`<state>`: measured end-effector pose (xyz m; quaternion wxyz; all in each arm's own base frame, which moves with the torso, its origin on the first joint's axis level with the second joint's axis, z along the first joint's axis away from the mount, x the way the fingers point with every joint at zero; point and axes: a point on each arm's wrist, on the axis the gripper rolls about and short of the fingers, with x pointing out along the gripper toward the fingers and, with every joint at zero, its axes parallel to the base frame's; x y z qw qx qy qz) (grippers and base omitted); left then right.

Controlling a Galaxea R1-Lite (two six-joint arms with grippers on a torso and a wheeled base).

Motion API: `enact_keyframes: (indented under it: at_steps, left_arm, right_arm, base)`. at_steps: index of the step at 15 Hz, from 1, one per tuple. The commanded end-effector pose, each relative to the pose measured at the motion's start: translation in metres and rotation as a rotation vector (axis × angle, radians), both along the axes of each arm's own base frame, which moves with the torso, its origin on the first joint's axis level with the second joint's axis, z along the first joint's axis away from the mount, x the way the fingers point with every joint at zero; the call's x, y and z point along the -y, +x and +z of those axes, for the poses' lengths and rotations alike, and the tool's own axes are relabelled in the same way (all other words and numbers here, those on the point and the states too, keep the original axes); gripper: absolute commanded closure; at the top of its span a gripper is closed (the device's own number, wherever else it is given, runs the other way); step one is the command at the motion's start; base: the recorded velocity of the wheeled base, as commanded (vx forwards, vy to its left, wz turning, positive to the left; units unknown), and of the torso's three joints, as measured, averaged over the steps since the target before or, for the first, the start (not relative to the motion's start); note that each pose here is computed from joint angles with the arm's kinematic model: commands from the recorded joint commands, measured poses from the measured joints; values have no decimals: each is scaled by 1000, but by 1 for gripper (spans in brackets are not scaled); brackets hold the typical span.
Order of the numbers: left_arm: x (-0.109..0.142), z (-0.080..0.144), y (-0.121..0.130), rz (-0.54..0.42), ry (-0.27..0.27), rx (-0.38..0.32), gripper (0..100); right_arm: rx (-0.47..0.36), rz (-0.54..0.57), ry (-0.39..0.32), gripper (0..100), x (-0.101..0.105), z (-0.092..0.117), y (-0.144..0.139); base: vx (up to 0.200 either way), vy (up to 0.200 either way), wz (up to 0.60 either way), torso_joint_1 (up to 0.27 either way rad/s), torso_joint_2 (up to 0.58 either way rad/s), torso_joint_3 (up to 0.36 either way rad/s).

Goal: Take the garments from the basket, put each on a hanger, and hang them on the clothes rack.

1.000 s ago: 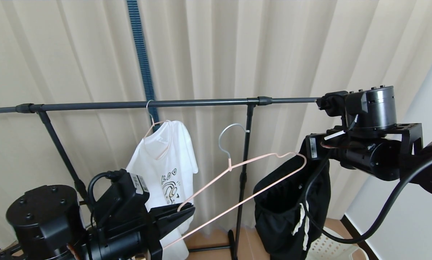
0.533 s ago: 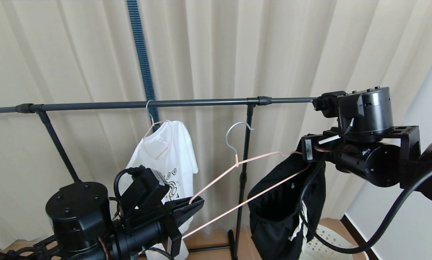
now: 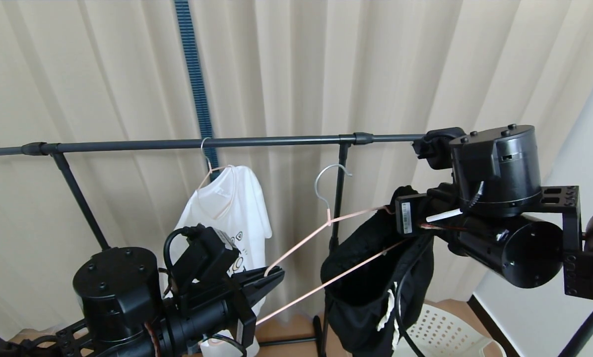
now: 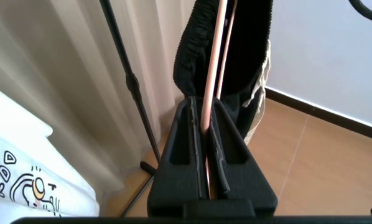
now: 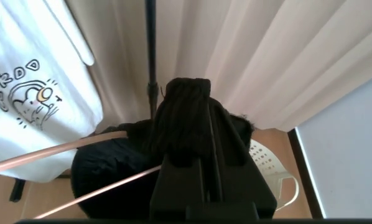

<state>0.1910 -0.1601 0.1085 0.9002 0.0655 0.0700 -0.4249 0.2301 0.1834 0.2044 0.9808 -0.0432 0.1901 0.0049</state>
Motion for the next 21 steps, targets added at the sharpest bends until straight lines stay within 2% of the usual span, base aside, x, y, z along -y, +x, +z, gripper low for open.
enact_keyframes:
  at_steps: [1, 12, 16, 21]
  left_arm:
    - [0, 0, 0, -1, -1, 0, 100]
    - [3, 1, -4, -18, -11, 13, 100]
    - [2, 1, -3, -14, -10, 15, 100]
    - [1, 5, -6, -16, -41, 57, 100]
  right_arm:
    - [5, 51, 35, 100, -14, 2, -12]
    - [38, 158, 216, 100, -45, 22, -45]
    - [63, 178, 286, 100, -46, 36, -54]
    - [58, 177, 299, 100, -49, 34, -52]
  base:
    - [0, 0, 0, 0, 0, 0]
    - [0, 0, 0, 0, 0, 0]
    - [0, 0, 0, 0, 0, 0]
    - [0, 0, 0, 0, 0, 0]
